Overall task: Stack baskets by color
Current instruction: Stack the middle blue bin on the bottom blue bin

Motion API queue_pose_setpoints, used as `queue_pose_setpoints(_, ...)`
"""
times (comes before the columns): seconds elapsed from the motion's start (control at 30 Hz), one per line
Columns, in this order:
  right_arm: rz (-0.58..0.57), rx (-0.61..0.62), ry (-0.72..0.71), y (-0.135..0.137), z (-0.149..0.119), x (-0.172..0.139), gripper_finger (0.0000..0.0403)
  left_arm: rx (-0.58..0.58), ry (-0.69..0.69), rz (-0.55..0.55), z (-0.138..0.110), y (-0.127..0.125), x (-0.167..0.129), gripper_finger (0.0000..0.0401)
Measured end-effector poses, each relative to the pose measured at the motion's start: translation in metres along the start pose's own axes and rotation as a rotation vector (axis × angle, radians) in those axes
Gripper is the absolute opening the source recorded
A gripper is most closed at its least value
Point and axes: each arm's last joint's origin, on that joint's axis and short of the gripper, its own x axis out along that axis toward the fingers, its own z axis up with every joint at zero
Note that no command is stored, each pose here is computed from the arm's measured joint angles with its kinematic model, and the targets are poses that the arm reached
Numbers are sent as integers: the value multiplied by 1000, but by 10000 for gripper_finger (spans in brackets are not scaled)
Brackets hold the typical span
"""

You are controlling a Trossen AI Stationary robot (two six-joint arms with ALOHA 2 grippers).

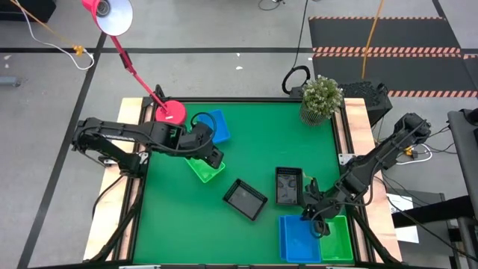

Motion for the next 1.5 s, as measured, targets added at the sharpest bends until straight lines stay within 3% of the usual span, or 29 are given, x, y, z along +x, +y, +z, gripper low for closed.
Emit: queue_pose_setpoints(1.5, -87, -55, -23, -7, 3, 8, 4, 15, -21, 47, 6, 7, 2, 236)
